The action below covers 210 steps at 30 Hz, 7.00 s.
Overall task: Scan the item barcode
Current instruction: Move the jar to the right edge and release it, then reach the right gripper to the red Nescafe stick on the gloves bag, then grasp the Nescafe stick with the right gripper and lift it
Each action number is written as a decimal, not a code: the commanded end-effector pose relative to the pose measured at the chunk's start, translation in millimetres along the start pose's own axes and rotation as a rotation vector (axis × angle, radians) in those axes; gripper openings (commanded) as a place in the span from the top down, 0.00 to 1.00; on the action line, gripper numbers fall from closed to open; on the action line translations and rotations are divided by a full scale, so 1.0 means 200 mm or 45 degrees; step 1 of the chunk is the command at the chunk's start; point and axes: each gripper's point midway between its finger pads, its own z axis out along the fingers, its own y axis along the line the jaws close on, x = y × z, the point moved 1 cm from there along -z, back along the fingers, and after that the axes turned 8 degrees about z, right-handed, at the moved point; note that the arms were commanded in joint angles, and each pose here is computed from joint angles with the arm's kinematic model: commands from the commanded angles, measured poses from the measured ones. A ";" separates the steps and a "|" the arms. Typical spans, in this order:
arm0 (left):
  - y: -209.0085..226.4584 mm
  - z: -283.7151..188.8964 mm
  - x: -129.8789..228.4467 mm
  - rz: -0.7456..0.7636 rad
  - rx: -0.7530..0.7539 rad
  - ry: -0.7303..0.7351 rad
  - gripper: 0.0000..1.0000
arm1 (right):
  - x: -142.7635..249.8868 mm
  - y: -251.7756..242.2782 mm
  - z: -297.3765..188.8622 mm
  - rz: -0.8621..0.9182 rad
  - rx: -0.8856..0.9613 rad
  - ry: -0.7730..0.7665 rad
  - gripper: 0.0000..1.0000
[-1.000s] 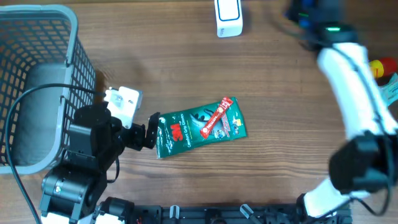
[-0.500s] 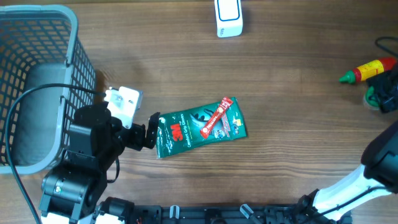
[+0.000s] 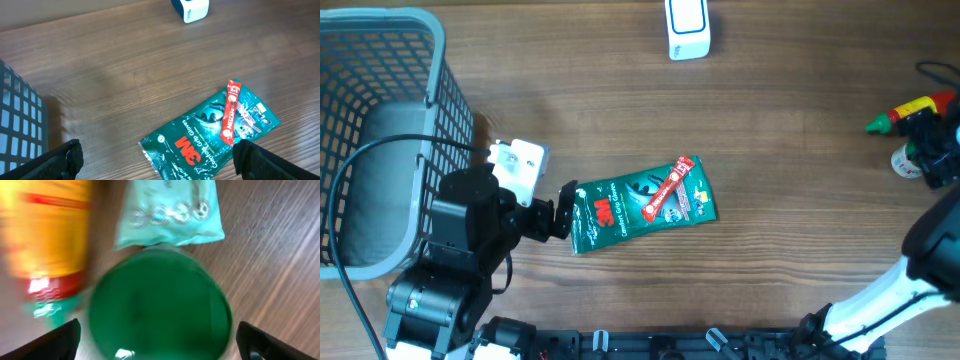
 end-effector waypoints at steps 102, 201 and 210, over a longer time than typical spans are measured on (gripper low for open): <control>0.00 0.00 0.00 -0.012 0.005 -0.005 0.00 | 2.04 0.07 -0.22 -1.305 0.357 -0.161 0.60; 0.00 0.00 0.00 -0.012 0.005 -0.005 0.00 | 2.10 0.06 -1.78 -0.350 -0.476 2.332 0.96; 0.00 0.00 0.00 -0.012 0.005 -0.005 0.00 | 2.04 0.00 -1.70 -0.921 -1.036 1.951 0.96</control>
